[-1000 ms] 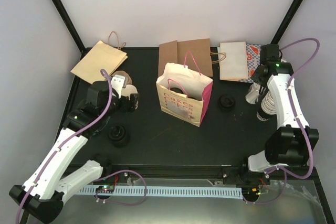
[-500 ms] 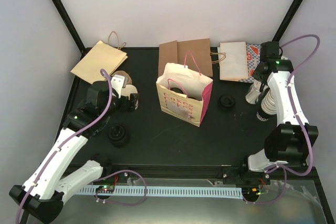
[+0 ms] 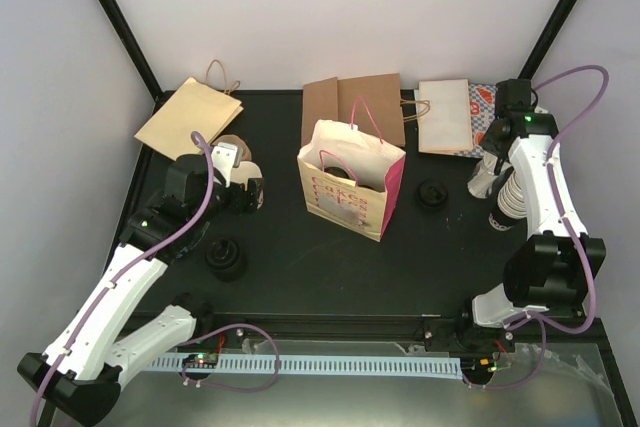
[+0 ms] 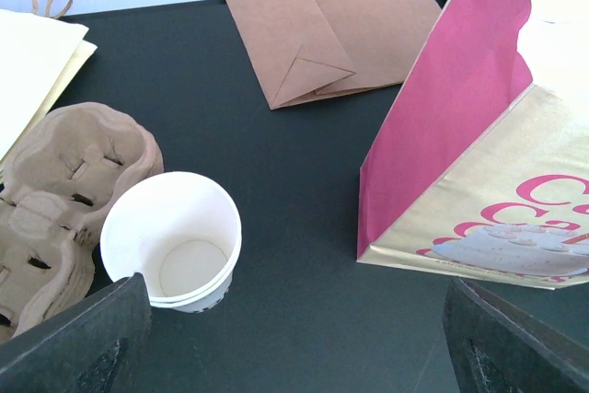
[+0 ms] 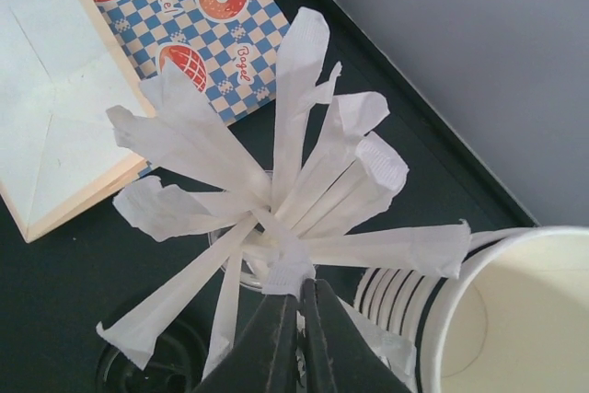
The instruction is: Pack the takeout coffee
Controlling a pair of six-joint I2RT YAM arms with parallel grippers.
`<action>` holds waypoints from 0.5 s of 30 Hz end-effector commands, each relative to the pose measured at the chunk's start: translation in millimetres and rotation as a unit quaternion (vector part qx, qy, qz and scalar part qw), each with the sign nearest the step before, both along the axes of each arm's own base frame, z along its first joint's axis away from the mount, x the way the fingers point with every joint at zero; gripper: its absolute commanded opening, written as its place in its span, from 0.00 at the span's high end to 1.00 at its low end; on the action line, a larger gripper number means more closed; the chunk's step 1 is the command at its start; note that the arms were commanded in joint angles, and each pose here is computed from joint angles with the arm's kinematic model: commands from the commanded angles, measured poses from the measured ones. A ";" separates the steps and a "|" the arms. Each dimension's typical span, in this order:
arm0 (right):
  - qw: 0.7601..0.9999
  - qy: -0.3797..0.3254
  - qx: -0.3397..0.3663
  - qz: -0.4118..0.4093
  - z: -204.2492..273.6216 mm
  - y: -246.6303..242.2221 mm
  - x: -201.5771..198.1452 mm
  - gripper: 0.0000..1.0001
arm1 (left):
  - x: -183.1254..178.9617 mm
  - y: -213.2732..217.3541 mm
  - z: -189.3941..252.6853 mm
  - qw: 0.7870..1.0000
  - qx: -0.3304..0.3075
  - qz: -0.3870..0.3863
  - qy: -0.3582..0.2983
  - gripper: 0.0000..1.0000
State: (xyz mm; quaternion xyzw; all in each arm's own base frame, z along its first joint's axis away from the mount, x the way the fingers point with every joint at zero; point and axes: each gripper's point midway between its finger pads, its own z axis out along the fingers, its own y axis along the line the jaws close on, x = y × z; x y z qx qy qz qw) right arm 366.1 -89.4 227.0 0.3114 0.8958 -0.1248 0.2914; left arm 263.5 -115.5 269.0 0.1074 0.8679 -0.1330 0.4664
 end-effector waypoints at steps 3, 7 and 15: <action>0.999 -0.042 -0.017 -0.014 33.1 -7.3 -8.2 0.99 | 1.8 0.0 8.5 1.000 -0.004 -0.002 -0.015 0.11; 0.998 -0.051 -0.020 -0.013 46.8 -7.5 -12.6 0.99 | 1.7 -1.3 11.5 1.000 -0.008 -0.005 -0.020 0.11; 0.997 -0.074 -0.032 -0.011 86.4 -8.8 -23.4 0.99 | 0.0 -7.0 12.0 0.999 -0.016 -0.020 -0.022 0.11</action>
